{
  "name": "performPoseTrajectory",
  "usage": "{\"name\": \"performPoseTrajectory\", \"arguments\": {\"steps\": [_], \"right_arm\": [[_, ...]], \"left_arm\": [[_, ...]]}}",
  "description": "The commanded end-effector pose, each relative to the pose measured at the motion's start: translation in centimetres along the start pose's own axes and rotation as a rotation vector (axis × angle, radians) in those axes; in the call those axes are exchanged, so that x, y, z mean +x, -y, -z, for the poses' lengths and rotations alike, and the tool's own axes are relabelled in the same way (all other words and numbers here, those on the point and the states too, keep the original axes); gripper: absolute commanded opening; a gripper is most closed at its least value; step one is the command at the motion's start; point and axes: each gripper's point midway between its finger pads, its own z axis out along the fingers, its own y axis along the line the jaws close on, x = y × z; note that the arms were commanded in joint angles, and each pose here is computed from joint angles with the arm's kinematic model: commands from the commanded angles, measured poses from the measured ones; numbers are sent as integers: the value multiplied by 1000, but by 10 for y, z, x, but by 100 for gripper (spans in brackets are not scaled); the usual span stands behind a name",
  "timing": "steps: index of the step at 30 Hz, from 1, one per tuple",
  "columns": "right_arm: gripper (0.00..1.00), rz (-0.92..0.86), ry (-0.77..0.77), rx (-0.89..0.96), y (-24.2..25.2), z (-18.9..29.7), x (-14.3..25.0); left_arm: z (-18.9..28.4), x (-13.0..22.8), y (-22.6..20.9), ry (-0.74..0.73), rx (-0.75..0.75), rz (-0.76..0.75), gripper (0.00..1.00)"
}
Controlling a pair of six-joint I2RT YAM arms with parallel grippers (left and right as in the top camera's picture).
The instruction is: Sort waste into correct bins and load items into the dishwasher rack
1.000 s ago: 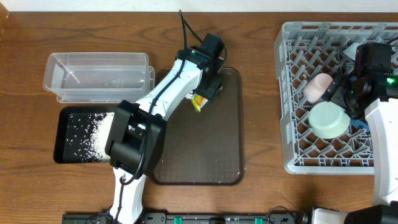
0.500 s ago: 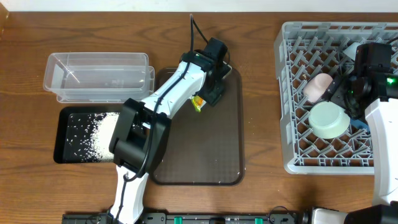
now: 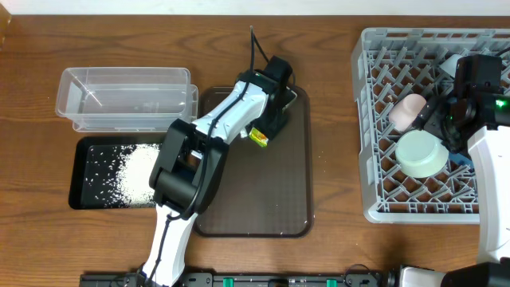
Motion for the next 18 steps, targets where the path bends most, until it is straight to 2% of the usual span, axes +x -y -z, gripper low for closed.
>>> {"name": "performPoseTrajectory", "arguments": {"steps": [1,7,12,15,18], "right_arm": [[99,-16,10,6,1,1,-3],[99,-16,10,6,1,1,-3],[99,-16,10,6,1,1,-3],[99,-16,10,6,1,1,-3],[99,-16,11,6,1,1,-3]], "left_arm": [[-9,6,5,-30,-7,-23,55],[-7,4,13,-29,-5,-40,29],[16,-2,14,11,-12,2,10],[45,-11,8,76,-40,28,6],[85,-22,-17,175,-148,127,6]]}}
